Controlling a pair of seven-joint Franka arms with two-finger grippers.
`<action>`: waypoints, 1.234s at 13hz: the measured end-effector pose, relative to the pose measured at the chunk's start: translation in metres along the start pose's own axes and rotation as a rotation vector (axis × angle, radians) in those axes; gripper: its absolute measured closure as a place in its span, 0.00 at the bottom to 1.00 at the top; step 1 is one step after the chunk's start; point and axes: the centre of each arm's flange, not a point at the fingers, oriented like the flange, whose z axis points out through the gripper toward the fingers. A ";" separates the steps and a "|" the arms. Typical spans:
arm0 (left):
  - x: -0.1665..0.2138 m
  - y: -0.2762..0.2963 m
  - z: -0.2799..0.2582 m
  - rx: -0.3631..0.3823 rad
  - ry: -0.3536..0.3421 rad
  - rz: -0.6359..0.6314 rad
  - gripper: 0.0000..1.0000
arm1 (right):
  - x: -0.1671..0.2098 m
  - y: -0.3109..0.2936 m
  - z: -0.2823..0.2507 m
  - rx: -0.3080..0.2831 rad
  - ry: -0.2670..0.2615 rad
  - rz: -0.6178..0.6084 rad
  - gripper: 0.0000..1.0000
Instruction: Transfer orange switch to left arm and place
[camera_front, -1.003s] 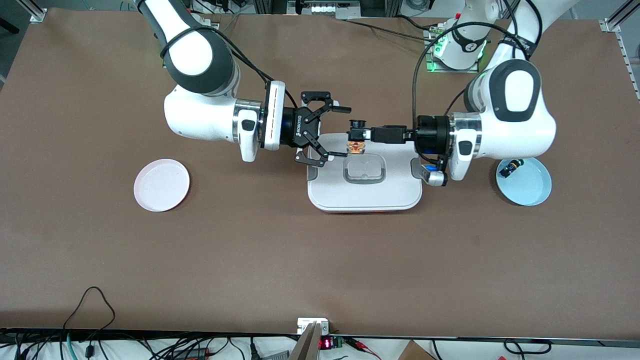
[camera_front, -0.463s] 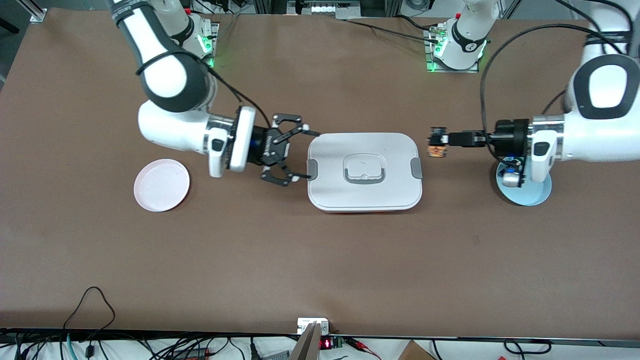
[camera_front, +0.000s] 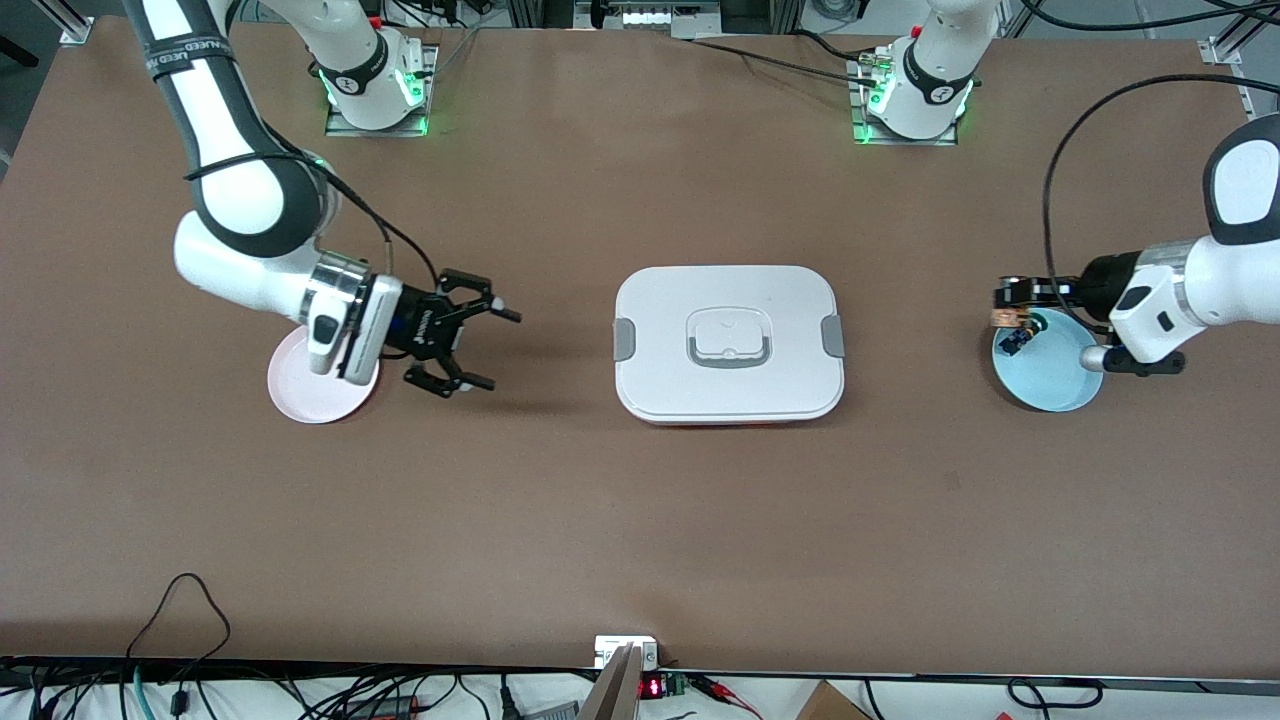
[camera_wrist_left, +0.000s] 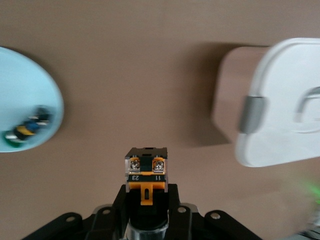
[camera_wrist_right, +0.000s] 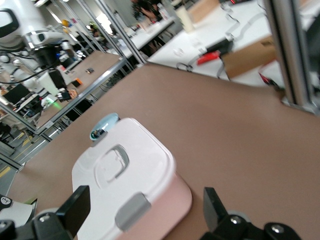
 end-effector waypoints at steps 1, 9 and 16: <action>0.003 -0.023 0.003 0.059 0.001 -0.001 0.66 | -0.001 0.008 -0.011 -0.032 -0.052 0.088 0.00; 0.035 -0.153 0.093 0.301 0.065 0.023 0.66 | -0.015 0.001 -0.044 -0.427 -0.534 0.723 0.00; 0.046 -0.200 0.148 0.277 0.095 0.041 0.66 | 0.021 -0.009 -0.151 -0.793 -0.842 0.589 0.00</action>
